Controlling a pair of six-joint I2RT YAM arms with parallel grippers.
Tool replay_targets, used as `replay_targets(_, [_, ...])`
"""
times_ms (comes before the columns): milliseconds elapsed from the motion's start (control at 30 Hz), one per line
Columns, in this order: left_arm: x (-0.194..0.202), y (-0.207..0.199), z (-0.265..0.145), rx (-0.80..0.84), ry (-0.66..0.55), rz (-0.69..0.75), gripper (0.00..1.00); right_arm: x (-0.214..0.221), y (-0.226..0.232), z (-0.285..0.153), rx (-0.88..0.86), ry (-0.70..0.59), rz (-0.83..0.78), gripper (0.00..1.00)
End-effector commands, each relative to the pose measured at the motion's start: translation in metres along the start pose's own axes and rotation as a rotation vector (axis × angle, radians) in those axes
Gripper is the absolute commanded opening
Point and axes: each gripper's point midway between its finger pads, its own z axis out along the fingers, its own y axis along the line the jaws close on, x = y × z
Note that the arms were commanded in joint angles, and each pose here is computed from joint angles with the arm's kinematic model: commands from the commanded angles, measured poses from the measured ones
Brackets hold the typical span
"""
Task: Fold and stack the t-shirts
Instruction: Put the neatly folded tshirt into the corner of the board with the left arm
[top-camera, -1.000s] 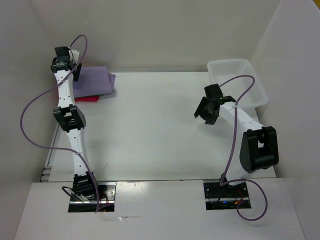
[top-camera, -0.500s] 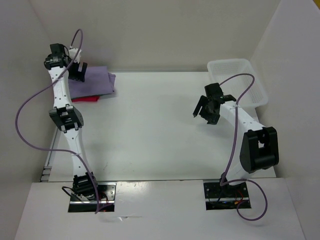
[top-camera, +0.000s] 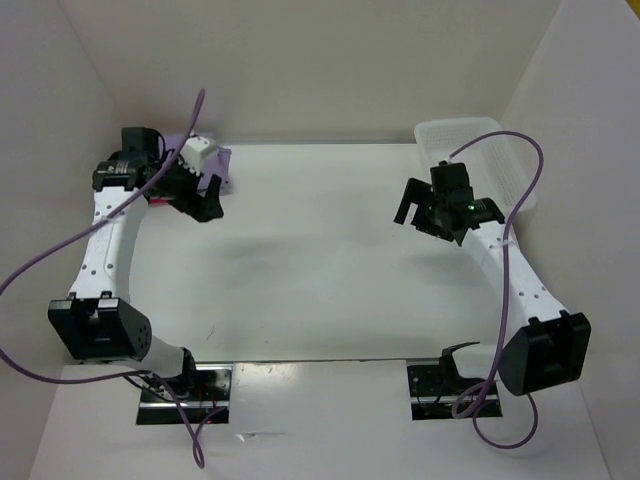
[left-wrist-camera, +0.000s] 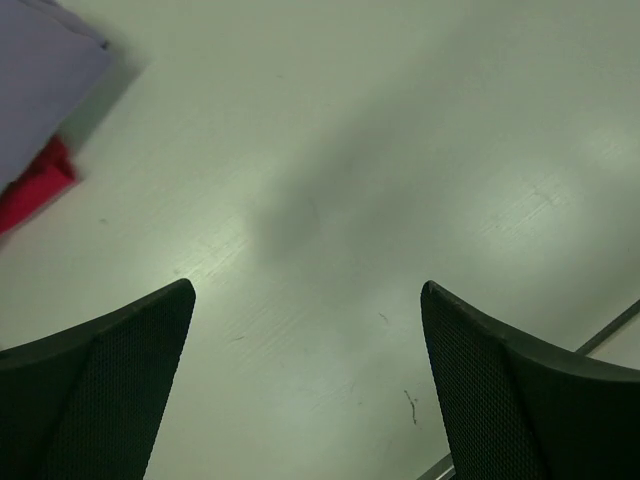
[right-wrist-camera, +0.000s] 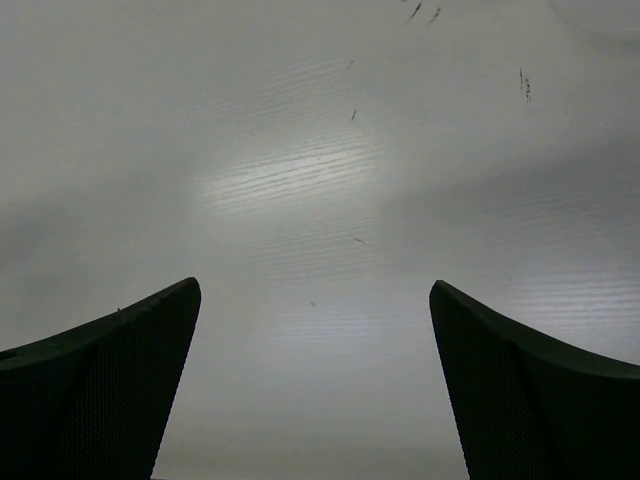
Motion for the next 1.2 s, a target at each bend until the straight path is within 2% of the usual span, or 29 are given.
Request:
replay_targets(0, [0.030, -0.008, 0.022, 0.027, 0.045, -0.031, 1.00, -0.002, -0.006, -0.010, -0.001, -0.030, -0.036, 1.00])
replay_targets(67, [0.062, -0.023, 0.030, 0.065, 0.095, -0.067, 1.00, 0.004, -0.010, -0.008, 0.010, -0.011, -0.037, 1.00])
replay_targets(133, [0.081, -0.030, 0.025, 0.017, 0.096, -0.054, 1.00, 0.005, -0.011, -0.013, 0.004, -0.022, -0.045, 1.00])
replay_targets(267, [0.099, -0.036, 0.026, -0.007, 0.106, -0.086, 1.00, 0.010, -0.014, -0.013, 0.006, -0.018, -0.046, 1.00])
replay_targets(433, [0.099, -0.056, 0.010, 0.019, 0.043, 0.017, 1.00, 0.008, -0.009, -0.016, -0.019, -0.027, -0.045, 1.00])
replay_targets(533, [0.103, -0.080, 0.010, 0.095, 0.008, 0.134, 1.00, 0.007, -0.007, -0.017, -0.038, -0.039, -0.044, 1.00])
replay_targets(567, [0.106, -0.097, 0.013, 0.166, 0.010, 0.161, 1.00, 0.008, -0.005, -0.017, -0.046, -0.035, -0.044, 1.00])
replay_targets(633, [0.105, -0.105, 0.014, 0.209, 0.000, 0.234, 1.00, 0.008, -0.005, -0.017, -0.046, -0.035, -0.044, 1.00])
replay_targets(800, [0.112, -0.121, 0.022, 0.271, 0.031, 0.265, 1.00, 0.006, -0.002, -0.020, -0.063, -0.047, -0.044, 1.00])
replay_targets(1167, [0.113, -0.127, 0.021, 0.303, 0.030, 0.292, 1.00, 0.015, -0.001, -0.015, -0.081, -0.018, -0.027, 1.00])
